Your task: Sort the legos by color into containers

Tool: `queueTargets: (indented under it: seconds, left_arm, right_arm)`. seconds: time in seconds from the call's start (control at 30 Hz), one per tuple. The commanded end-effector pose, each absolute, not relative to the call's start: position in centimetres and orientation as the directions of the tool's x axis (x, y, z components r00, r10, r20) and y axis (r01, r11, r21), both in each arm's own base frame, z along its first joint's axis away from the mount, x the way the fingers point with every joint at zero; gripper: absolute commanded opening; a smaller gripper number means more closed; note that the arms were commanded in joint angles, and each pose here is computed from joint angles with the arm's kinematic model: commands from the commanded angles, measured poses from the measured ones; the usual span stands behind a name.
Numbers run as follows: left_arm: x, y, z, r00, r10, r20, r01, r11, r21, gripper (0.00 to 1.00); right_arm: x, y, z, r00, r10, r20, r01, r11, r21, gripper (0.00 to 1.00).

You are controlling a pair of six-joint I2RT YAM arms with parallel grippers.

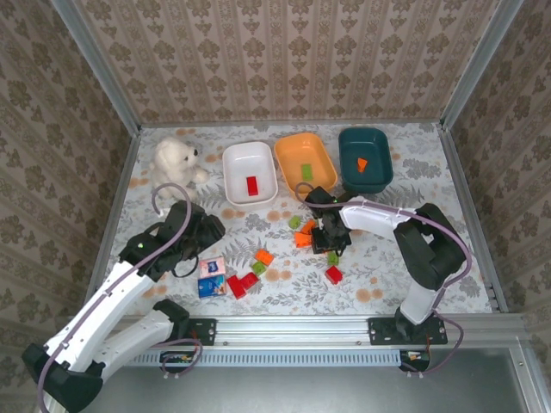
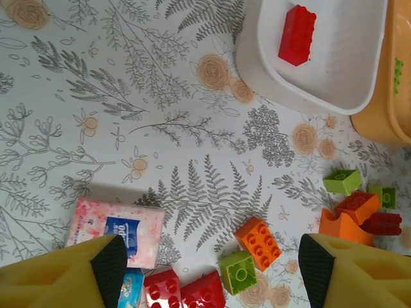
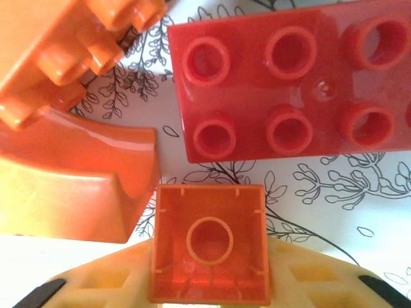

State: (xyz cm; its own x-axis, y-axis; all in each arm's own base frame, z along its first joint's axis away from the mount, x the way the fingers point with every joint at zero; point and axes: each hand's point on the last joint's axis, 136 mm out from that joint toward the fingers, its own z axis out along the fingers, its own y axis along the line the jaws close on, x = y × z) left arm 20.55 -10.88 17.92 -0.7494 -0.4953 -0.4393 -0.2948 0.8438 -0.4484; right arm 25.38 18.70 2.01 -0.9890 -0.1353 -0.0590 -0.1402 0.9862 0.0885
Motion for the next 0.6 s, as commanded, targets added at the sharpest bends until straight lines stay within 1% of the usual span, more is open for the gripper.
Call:
queueTargets:
  seconds: [0.0, 0.07, 0.17, 0.23, 0.3, 0.37, 0.43, 0.57]
  left_arm:
    - [21.1, -12.2, 19.4, -0.757, -0.468, -0.455, -0.226, 0.842, -0.490, 0.75]
    - [21.3, -12.9, 19.6, -0.765, -0.452, -0.459, -0.196, 0.842, -0.503, 0.75]
    - [21.6, -14.0, 19.9, -0.779, -0.425, -0.461, -0.158, 0.844, -0.512, 0.77]
    - [21.8, -14.7, 19.7, -0.791, -0.406, -0.457, -0.141, 0.848, -0.510, 0.77]
    - [22.0, -15.3, 19.5, -0.800, -0.395, -0.452, -0.133, 0.851, -0.508, 0.78]
    - [22.2, -15.8, 19.2, -0.807, -0.388, -0.446, -0.131, 0.853, -0.505, 0.78]
    - [22.3, -16.1, 19.1, -0.810, -0.384, -0.443, -0.130, 0.855, -0.502, 0.78]
    - [22.3, -16.1, 19.0, -0.807, -0.390, -0.444, -0.143, 0.858, -0.493, 0.78]
  right_arm:
    - [26.6, 17.9, 5.8, -0.982, -0.115, -0.153, -0.126, 0.990, 0.067, 0.35]
    - [26.9, 16.7, 8.3, -0.975, -0.076, -0.208, -0.089, 0.995, 0.053, 0.34]
    - [28.6, 14.0, 12.6, -0.953, 0.020, -0.303, -0.002, 0.997, 0.071, 0.32]
    - [31.0, 11.9, 15.1, -0.926, 0.104, -0.364, 0.071, 0.992, 0.105, 0.32]
    - [34.1, 10.1, 16.3, -0.903, 0.160, -0.397, 0.124, 0.985, 0.117, 0.32]
    - [37.4, 8.4, 16.5, -0.893, 0.211, -0.397, 0.178, 0.977, 0.120, 0.32]
    - [40.7, 6.6, 15.7, -0.886, 0.260, -0.385, 0.236, 0.965, 0.110, 0.32]
    - [45.3, 4.3, 13.2, -0.878, 0.346, -0.330, 0.326, 0.938, 0.114, 0.30]
